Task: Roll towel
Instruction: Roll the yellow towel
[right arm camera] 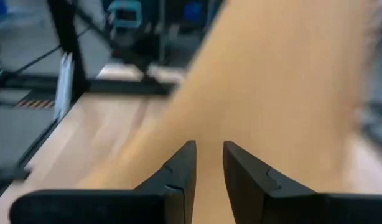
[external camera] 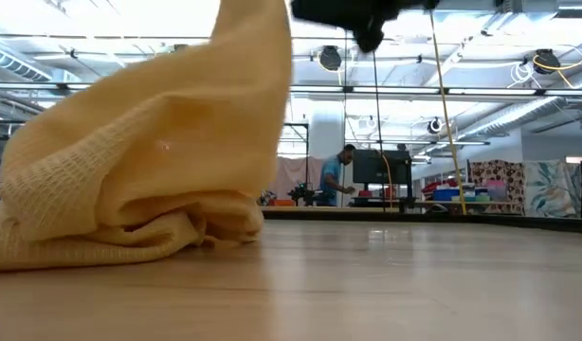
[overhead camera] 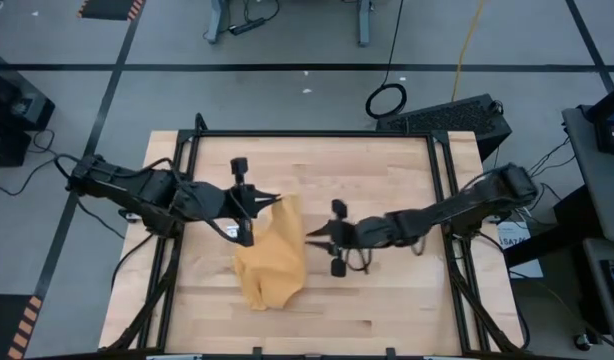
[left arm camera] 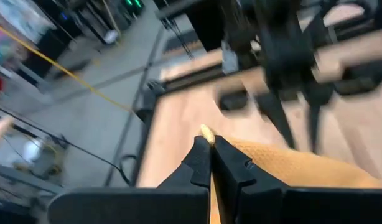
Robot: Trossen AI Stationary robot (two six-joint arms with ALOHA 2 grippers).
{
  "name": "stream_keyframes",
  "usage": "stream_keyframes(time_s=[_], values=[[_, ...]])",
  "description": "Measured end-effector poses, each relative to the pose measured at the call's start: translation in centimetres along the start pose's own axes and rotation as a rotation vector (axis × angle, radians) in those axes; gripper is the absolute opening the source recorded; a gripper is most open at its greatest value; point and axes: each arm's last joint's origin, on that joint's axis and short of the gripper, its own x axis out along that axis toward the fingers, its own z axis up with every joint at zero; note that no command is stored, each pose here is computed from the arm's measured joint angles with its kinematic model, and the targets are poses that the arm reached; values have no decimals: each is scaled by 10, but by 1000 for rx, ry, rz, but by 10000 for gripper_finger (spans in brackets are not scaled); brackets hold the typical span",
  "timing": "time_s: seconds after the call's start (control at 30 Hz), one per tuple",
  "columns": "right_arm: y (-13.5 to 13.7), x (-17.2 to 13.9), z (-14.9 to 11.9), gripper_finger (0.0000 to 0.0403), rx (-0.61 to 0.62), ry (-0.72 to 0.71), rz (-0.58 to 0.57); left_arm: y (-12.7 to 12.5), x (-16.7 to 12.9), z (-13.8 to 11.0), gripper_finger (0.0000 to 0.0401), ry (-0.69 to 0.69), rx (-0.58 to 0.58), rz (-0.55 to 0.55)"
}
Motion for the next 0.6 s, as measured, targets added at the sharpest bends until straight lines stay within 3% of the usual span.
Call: stream_keyframes(time_s=[0.23, 0.43, 0.6], values=[[-9, -31, 37, 71, -40, -154, -45, -23, 22, -5, 2, 66, 26, -161], [-14, -22, 31, 84, -26, -129, 51, -39, 46, -9, 2, 119, 76, -213], [-14, -10, 19, 143, -33, -74, 113, -55, 65, -12, 2, 133, 126, -325]])
